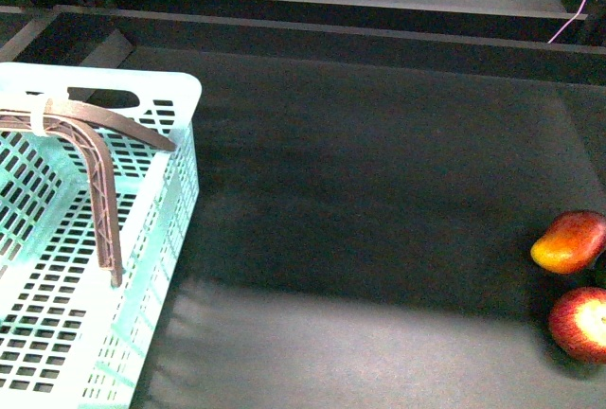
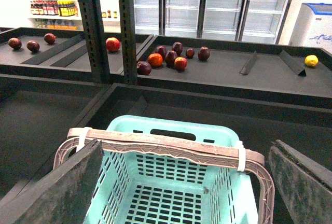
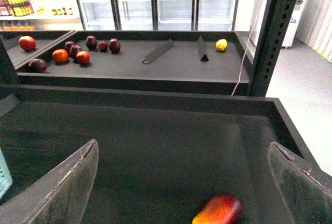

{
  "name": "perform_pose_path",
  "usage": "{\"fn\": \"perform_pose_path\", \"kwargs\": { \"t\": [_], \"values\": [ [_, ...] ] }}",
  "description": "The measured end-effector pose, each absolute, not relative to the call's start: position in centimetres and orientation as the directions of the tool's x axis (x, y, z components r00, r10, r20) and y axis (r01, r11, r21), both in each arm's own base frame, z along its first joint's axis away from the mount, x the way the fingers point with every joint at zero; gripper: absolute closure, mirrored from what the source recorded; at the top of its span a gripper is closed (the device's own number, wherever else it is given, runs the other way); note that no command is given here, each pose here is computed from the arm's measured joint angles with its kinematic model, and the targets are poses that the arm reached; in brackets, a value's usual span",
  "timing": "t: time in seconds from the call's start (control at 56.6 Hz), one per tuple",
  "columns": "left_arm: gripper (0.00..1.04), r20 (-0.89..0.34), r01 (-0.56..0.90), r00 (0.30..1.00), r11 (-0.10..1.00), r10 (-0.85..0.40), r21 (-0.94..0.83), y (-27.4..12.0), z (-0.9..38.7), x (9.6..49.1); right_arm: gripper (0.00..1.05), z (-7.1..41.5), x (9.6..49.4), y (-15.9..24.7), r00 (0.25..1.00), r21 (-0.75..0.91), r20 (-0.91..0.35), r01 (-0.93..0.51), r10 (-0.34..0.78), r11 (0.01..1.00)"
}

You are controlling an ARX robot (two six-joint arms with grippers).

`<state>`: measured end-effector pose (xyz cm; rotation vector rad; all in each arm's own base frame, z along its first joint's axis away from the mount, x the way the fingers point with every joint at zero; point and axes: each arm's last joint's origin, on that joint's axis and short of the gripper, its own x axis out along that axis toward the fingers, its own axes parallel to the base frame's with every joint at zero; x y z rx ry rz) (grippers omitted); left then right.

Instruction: Pick apple with right arm and hold basket with left

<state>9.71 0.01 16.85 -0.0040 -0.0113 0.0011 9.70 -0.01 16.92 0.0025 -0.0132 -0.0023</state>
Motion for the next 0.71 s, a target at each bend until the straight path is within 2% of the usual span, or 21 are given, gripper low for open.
{"fn": "perform_pose_path", "kwargs": {
  "t": [0.707],
  "values": [
    [0.07, 0.011, -0.001, 1.0, 1.0, 0.001, -0.004, 0.01, 16.85, 9.71, 0.09, 16.92, 9.7, -0.01, 1.0, 0.003, 0.013, 0.002, -0.002, 1.0]
  ]
}}
